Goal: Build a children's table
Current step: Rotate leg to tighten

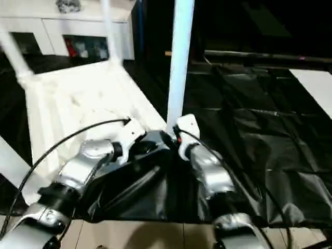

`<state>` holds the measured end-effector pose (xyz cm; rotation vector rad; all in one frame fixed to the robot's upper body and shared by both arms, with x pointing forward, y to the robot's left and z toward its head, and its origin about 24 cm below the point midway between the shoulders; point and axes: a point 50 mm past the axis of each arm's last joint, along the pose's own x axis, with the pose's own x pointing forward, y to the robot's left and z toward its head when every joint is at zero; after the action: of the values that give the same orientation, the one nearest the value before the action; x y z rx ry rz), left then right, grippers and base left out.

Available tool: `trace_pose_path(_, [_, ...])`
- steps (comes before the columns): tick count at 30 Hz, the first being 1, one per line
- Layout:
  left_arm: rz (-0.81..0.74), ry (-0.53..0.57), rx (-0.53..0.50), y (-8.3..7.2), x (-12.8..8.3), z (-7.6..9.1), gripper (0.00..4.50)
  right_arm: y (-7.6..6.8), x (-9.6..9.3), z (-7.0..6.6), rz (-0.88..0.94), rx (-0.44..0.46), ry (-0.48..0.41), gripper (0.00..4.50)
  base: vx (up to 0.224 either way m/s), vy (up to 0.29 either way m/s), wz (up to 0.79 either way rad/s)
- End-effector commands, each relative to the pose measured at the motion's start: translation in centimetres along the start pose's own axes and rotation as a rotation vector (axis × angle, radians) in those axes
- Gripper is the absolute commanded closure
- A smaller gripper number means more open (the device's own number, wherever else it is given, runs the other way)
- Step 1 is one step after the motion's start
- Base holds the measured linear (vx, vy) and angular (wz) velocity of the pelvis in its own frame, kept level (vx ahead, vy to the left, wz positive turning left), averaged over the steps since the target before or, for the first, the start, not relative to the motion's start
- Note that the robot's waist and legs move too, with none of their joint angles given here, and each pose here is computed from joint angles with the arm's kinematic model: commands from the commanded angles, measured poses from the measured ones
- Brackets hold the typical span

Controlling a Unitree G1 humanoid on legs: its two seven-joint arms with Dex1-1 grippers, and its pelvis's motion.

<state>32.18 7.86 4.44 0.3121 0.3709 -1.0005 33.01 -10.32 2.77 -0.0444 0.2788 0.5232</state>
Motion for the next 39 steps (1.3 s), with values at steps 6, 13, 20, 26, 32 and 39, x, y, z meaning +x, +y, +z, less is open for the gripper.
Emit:
trace_pose_path(6, [-0.174, -0.085, 0.114, -1.2, 0.2, 1.9, 4.50, 2.9, 0.2, 1.0, 0.282, -0.091, -0.042, 0.71, 0.000, 0.000, 0.00])
trace_pose_path(13, [-0.293, -0.082, 0.141, -1.1, -1.7, 1.1, 4.50, 1.2, -1.5, 0.6, 0.428, -0.181, -0.004, 0.45, 0.000, 0.000, 0.00])
trace_pose_path(20, [-0.415, -0.060, 0.171, -1.0, -3.4, 0.3, 4.50, 0.7, -3.3, 0.7, 0.636, -0.234, 0.029, 0.60, 0.000, 0.000, 0.00])
trace_pose_path(26, [-0.490, -0.036, 0.169, -0.7, -4.4, 0.0, 4.50, 1.0, -4.6, 0.2, 0.783, -0.275, 0.084, 1.14, 0.000, 0.000, 0.00])
trace_pose_path(32, [-0.553, -0.023, 0.165, -0.9, -4.8, -0.1, 4.50, 1.2, -5.1, 0.0, 0.831, -0.295, 0.099, 1.69, 0.000, 0.000, 0.00])
trace_pose_path(39, [-0.555, -0.016, 0.167, -0.9, -4.8, -0.2, 4.50, 1.6, -5.3, -0.2, 0.848, -0.264, 0.098, 1.82, 0.000, 0.000, 0.00])
